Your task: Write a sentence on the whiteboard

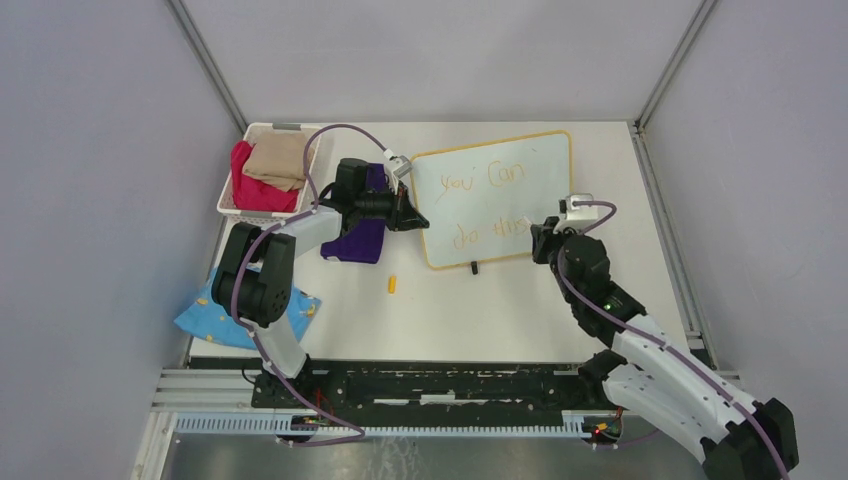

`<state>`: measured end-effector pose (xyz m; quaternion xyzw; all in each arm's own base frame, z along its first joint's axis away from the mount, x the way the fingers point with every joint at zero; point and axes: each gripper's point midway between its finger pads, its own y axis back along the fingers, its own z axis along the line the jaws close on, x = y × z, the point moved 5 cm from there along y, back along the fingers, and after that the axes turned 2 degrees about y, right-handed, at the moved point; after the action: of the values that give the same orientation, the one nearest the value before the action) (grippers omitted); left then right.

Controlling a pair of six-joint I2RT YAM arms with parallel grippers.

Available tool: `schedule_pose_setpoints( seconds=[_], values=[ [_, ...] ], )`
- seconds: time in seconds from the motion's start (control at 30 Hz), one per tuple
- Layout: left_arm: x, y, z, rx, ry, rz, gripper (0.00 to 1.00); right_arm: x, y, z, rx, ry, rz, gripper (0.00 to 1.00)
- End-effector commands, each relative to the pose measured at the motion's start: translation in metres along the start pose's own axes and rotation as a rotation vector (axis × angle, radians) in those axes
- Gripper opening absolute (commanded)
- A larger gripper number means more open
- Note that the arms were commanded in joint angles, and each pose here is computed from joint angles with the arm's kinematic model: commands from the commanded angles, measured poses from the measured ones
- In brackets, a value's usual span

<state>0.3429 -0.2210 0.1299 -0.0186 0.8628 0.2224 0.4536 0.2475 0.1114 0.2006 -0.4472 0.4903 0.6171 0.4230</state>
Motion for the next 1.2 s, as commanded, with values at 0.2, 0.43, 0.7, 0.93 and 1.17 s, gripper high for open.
schedule_pose_setpoints(
  seconds=[0.2,0.43,0.7,0.93,1.17],
  values=[
    [0.037,-0.012,0.024,-0.160,-0.070,0.129,0.02,0.024,0.027,-0.028,0.081,-0.029,-0.044,0.00],
    [0.033,-0.011,0.022,-0.158,-0.078,0.119,0.02,0.039,0.033,-0.028,0.044,-0.020,-0.019,0.00],
    [0.030,-0.010,0.021,-0.156,-0.083,0.114,0.02,0.028,0.024,-0.024,0.056,-0.017,-0.030,0.00],
    [0.031,-0.010,0.021,-0.157,-0.082,0.115,0.02,0.017,0.020,-0.025,0.071,-0.028,-0.058,0.00],
    [0.031,-0.010,0.021,-0.158,-0.082,0.114,0.02,0.011,0.012,-0.025,0.066,-0.082,-0.060,0.00]
  ],
)
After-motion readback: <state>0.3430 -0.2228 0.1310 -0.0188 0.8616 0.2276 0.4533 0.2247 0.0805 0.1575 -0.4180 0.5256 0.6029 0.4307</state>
